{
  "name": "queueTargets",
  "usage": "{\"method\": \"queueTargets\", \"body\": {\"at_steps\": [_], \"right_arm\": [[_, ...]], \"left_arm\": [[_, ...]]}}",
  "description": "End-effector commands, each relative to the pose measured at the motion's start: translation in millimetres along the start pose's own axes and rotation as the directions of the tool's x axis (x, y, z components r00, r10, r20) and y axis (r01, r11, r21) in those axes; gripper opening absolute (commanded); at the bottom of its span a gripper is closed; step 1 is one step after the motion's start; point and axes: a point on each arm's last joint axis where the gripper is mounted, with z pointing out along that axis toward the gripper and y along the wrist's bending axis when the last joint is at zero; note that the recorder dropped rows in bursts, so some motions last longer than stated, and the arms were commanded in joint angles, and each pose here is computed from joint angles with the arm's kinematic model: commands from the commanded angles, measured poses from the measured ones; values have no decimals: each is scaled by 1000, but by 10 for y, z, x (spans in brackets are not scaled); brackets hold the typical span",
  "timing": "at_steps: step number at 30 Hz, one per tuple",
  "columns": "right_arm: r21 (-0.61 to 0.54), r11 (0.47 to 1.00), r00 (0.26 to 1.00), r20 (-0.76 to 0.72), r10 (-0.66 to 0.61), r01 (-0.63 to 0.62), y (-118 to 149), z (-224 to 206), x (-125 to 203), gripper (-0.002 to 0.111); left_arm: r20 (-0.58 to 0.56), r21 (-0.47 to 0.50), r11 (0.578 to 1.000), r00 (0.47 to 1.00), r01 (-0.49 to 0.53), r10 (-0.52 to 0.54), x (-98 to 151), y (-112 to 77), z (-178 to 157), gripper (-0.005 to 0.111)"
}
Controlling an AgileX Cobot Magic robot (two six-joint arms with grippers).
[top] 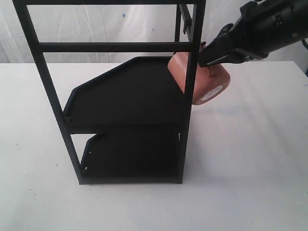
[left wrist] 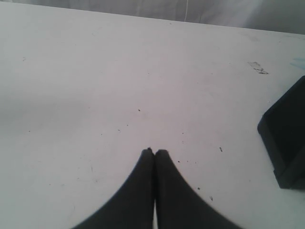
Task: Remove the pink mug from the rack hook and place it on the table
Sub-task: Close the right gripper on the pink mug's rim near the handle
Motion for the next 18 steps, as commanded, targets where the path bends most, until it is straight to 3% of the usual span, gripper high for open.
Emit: {"method": "queueTargets", "body": {"at_steps": [1, 7, 18], "right_arm": [[7, 1000, 1000, 9, -15, 14, -28, -5, 5, 8], [7, 1000, 1000, 9, -15, 14, -28, -5, 5, 1], [-13, 999, 999, 11, 53, -53, -5, -12, 2, 1]], "left_arm": [[1, 8, 1000, 1000, 6, -6, 4, -5, 1, 0], [1, 8, 1000, 1000, 6, -6, 4, -5, 1, 0], [1, 8, 1000, 1000, 6, -6, 4, -5, 1, 0]]}}
